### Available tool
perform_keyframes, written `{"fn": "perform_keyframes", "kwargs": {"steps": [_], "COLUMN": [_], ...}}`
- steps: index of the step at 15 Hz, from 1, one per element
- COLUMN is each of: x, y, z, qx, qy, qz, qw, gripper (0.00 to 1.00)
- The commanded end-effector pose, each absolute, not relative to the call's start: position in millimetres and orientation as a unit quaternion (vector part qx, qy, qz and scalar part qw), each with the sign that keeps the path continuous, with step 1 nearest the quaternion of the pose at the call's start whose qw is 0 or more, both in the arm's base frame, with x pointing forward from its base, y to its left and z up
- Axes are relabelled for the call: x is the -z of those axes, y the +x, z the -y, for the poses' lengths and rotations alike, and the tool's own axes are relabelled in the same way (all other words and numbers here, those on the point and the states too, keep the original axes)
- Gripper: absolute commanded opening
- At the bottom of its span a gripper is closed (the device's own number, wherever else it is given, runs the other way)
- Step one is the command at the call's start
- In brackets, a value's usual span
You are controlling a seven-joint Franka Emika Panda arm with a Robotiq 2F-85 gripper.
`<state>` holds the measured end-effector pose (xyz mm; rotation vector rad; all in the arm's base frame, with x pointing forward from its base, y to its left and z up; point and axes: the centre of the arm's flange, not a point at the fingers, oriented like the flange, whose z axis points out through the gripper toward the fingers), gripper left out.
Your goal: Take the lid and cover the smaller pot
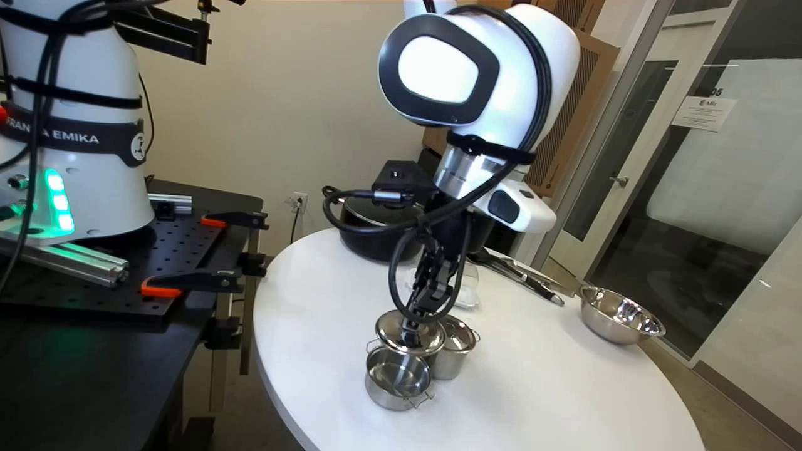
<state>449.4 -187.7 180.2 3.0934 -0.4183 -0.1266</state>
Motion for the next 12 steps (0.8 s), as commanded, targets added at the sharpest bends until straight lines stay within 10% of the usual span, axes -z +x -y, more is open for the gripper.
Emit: {"fn": "perform_keyframes", "kwargs": {"steps": [1, 12], "x": [-147, -99], "y": [473, 505], "z": [202, 175], "qx": [0.071, 0.095], "qy": [0.985, 0.986], "qz": [0.157, 0.141], "qw": [0.008, 0.002], "gripper": [0.06, 0.06]}}
